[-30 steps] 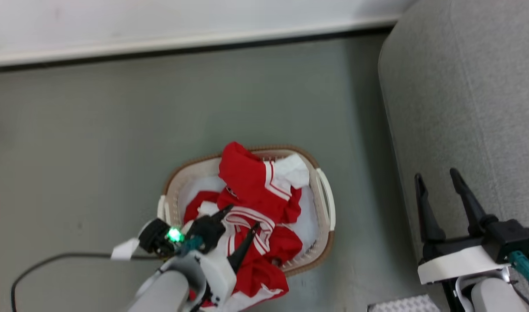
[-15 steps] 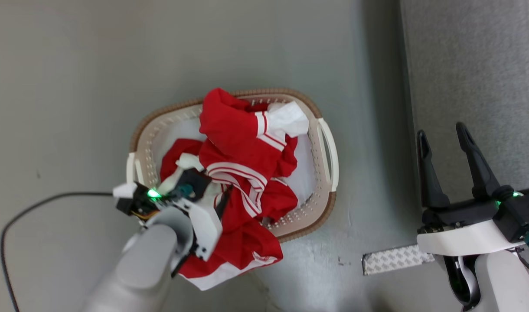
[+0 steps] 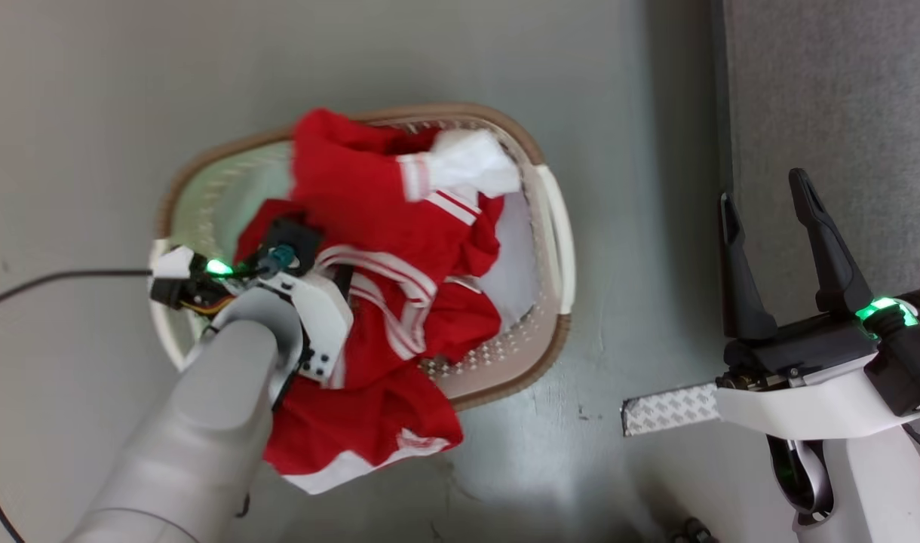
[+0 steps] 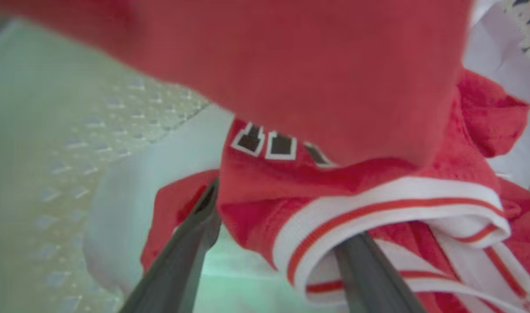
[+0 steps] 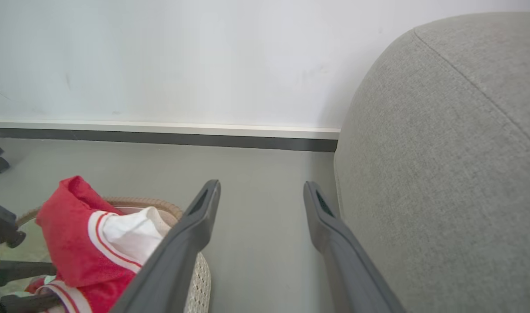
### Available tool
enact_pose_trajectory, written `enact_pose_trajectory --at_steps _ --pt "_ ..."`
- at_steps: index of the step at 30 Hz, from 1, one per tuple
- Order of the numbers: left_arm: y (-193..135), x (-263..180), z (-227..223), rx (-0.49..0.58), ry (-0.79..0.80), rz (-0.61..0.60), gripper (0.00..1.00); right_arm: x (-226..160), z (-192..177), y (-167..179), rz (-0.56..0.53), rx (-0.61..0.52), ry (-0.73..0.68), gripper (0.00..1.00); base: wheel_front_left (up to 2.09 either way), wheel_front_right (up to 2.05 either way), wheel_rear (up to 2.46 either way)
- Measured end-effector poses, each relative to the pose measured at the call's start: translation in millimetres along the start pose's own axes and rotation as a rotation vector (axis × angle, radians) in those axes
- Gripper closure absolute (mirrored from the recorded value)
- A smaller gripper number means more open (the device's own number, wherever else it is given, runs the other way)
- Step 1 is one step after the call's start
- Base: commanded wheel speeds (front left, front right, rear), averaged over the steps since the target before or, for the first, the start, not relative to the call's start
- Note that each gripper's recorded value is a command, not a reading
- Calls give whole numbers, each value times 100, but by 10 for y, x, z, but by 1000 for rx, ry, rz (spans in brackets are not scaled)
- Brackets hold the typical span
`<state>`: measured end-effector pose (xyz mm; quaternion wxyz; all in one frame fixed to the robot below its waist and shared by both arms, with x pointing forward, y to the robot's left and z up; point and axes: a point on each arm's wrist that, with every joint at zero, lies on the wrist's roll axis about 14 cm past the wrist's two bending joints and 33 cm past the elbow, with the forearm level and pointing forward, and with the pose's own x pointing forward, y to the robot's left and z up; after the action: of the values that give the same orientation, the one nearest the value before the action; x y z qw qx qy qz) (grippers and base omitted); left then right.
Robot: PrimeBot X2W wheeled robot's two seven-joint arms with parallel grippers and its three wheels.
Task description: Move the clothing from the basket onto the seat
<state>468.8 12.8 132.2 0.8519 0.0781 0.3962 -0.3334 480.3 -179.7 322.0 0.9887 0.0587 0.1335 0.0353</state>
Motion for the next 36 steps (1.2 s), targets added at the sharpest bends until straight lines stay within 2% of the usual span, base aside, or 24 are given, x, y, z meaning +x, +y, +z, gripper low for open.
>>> enact_pose_trajectory --at_steps 3,9,10,11,12,13,19,25,36 --pt "-94 43 -178 -19 41 -27 0 0 -98 -9 -2 3 23 0 0 0 0" --pt "-159 100 -134 -33 13 -49 0 0 -167 -19 -6 14 38 0 0 0 0" --pt "-184 100 -106 -32 4 -57 9 -2 -163 -16 -6 15 37 0 0 0 0" --pt "-199 100 -74 -30 -5 -60 47 -3 -158 -12 -5 16 37 0 0 0 0" --pt "-215 99 -47 -27 -11 -66 67 -2 -148 -6 -4 18 35 0 0 0 0" --pt "-224 95 -13 -25 -22 -69 100 -1 -134 -3 -3 20 32 0 0 0 0" --pt "-244 18 217 -23 -80 -73 100 -25 -32 12 -1 22 15 0 0 0 0" --pt "-281 -229 505 -68 -160 -55 100 -118 214 27 -5 27 -29 0 0 0 0" --pt "-342 -1247 1394 -91 -460 27 100 -705 705 39 -39 26 -110 0 0 0 0"
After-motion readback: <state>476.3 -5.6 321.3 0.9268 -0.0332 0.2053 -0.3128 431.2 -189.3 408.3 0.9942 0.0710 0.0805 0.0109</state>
